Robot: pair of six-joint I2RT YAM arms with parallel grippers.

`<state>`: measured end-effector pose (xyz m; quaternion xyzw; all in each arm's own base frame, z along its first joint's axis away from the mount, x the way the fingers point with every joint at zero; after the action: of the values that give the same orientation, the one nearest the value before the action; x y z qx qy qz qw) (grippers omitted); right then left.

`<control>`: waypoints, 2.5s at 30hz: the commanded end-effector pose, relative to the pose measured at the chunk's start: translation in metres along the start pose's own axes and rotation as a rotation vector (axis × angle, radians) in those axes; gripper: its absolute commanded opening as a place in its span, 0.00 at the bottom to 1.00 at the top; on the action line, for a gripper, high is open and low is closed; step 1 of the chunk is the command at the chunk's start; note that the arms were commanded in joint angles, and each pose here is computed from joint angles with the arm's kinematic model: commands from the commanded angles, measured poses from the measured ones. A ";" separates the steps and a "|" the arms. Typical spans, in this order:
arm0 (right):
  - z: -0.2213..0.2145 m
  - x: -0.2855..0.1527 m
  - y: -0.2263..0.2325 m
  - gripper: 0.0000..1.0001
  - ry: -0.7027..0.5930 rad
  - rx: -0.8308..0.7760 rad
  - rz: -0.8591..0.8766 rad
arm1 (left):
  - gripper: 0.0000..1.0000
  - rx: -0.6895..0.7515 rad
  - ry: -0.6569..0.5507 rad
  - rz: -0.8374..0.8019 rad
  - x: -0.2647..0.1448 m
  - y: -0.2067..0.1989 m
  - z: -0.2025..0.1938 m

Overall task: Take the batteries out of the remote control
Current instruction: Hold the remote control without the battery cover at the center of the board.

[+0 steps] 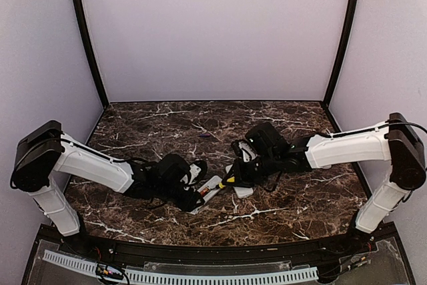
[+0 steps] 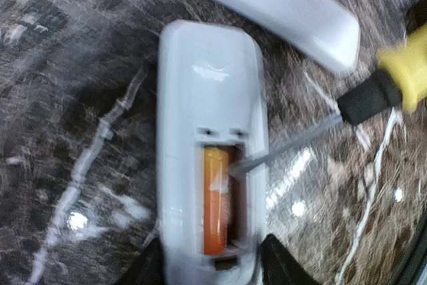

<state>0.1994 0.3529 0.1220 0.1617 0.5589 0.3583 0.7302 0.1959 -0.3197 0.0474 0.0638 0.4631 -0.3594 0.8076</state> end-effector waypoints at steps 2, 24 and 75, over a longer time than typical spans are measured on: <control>0.011 -0.015 0.014 0.00 -0.072 0.026 -0.012 | 0.40 -0.017 0.064 0.050 0.005 0.006 -0.019; 0.012 -0.028 0.018 0.00 -0.144 0.067 -0.044 | 0.67 -0.053 -0.011 0.027 -0.011 0.003 -0.011; 0.008 -0.030 0.023 0.00 -0.173 0.048 -0.065 | 0.49 0.123 0.034 0.297 -0.004 -0.006 -0.037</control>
<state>0.1951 0.3493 0.1458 0.1837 0.5251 0.3035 0.7735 0.1660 -0.3247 0.0435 0.1605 0.4195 -0.3032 0.8404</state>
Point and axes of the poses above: each gripper's point midway between its finger pads, its own x axis out along the fingers, its own y axis along the line the jaws close on, z = x × y, the point moved 3 cm from there along -x, back along the fingers, and after that the axes turned 3 degrees about -x, right-handed, at the moved point
